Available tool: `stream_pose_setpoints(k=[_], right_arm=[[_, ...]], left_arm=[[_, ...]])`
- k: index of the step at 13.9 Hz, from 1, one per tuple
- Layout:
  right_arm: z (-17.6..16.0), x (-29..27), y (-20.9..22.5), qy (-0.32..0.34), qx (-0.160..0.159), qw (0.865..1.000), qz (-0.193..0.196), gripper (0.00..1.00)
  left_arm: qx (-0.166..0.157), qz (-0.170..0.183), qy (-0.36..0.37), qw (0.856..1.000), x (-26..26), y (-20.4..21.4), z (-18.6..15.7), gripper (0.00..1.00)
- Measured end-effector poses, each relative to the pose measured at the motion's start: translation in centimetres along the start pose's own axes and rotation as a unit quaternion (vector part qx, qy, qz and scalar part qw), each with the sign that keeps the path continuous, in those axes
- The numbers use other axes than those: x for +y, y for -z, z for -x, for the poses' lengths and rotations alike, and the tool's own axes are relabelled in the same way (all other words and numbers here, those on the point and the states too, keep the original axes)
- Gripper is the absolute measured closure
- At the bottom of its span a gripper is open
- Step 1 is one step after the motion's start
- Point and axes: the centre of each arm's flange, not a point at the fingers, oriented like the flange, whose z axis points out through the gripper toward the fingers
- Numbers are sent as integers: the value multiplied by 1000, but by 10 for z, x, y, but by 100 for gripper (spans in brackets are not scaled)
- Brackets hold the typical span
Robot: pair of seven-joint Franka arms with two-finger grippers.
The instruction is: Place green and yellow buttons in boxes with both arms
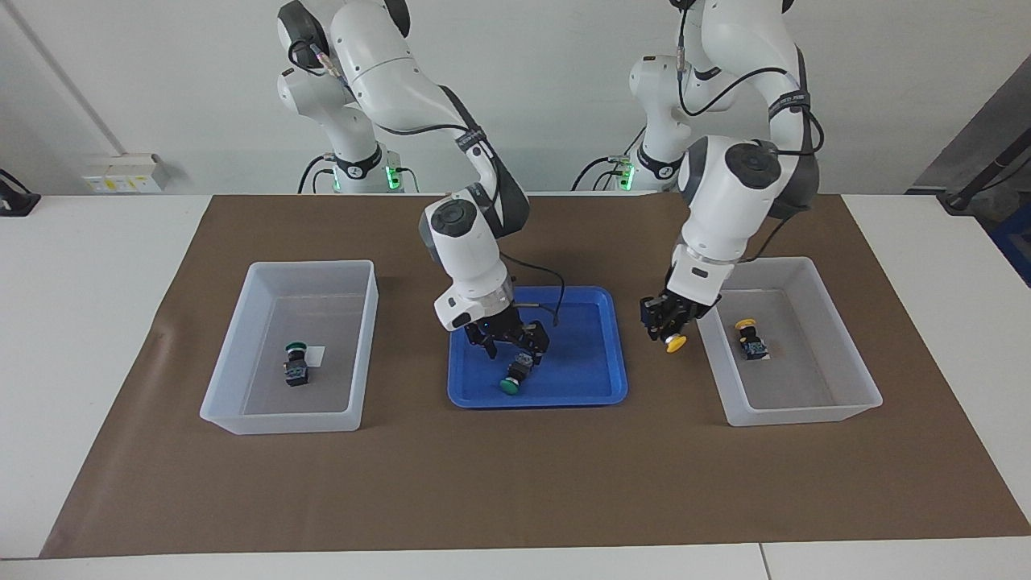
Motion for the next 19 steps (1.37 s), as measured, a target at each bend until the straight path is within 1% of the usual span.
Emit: stream_pose_setpoints(k=[2,3,4,5,6,7,9,11,12,14,15,17,18,19], right_arm=[[2,2,-6,10,-4,1000,5,0],[3,5,-9,14,-7,1000,8,7],[4,6,-12,16,-9,1000,11,21],[4,7,-13,18,-10,1000,11,32],[3,7,-13,18,-10,1000,11,48],[3,6,-11,18,-8,1000,10,56],[4,5,-10,19,-12,1000,13,57],[1,3,-3,19,-20,999,18,57],[-4,2,10,17,-22,999,20,57],[-22,5,59,15,-25,999,27,57],[-34,13,88,23,-27,999,32,57],[-59,43,142,52,-35,997,44,57],[-73,63,162,68,-42,996,51,57],[-86,87,177,87,-51,993,57,57]], left_arm=[[-14,-10,-35,999,-60,0,-21,56],[-17,-12,-58,998,-95,1,-31,56],[-17,-14,-80,997,-131,4,-40,56],[-16,-15,-101,995,-168,6,-48,56],[-15,-16,-118,993,-197,8,-52,56],[-13,-17,-128,992,-216,6,-53,56],[0,-20,-131,991,-232,-10,-50,56],[14,-23,-129,991,-237,-40,-40,56],[16,-25,-128,991,-240,-54,-35,56],[14,-26,-125,992,-244,-71,-29,56],[13,-26,-124,992,-246,-75,-28,50],[12,-26,-121,992,-249,-76,-29,29],[13,-26,-123,992,-247,-76,-29,19],[13,-24,-126,992,-243,-74,-30,7]])
